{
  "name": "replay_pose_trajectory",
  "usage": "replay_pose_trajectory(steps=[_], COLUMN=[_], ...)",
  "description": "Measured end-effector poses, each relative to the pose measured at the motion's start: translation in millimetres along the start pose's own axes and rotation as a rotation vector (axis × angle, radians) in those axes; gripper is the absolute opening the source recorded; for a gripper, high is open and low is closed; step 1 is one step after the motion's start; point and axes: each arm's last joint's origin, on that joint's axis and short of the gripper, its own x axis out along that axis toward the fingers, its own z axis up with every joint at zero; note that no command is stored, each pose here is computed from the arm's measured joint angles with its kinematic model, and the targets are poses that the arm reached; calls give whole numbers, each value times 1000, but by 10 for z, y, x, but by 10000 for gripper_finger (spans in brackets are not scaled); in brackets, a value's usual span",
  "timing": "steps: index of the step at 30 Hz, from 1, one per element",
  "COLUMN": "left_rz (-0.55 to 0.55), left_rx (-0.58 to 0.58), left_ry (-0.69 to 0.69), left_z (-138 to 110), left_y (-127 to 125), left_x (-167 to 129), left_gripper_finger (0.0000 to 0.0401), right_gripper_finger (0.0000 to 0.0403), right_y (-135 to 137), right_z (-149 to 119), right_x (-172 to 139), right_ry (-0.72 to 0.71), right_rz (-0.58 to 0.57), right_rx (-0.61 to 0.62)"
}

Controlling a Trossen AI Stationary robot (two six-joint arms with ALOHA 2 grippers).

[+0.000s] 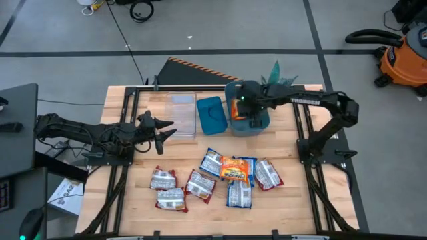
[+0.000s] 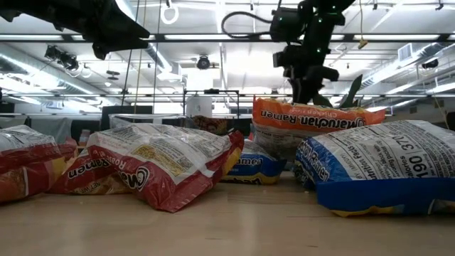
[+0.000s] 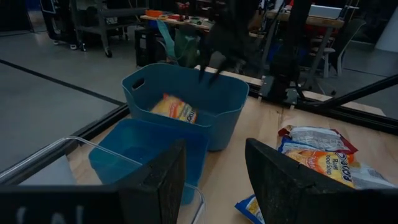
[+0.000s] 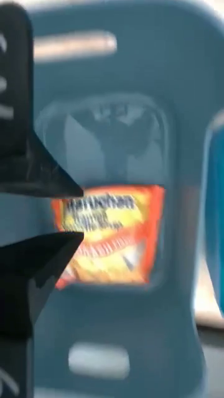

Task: Sort Maruchan noodles
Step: Put the orange noodle pack into the green bin

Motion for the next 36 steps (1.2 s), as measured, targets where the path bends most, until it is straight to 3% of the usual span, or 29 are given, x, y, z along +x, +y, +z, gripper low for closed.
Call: replay_pose_trajectory(steps=[4, 9, 12, 16, 19, 28, 36], left_rz=[-1, -21, -26, -24, -3, 3, -7], left_rx=[-50, -85, -85, -72, -69, -18, 17], left_ry=[0, 5, 7, 6, 1, 5, 14], left_z=[0, -1, -1, -2, 0, -6, -11], left_y=[0, -6, -8, -7, -1, 2, 7], left_x=[0, 0, 0, 0, 0, 0, 5], left_gripper_finger=[172, 172, 172, 172, 172, 172, 172], right_gripper_finger=[160, 189, 192, 191, 191, 195, 224], right_y=[208, 487, 668, 940, 1203, 2093, 2408], right_z=[55, 139, 198, 361, 485, 779, 953], right_x=[-7, -230, -419, -629, -691, -367, -163], right_ry=[59, -4, -116, -354, -449, -452, -537], right_rz=[0, -50, -43, 117, 187, 122, 187], right_rx=[-4, -25, -30, -24, -65, -187, -187])
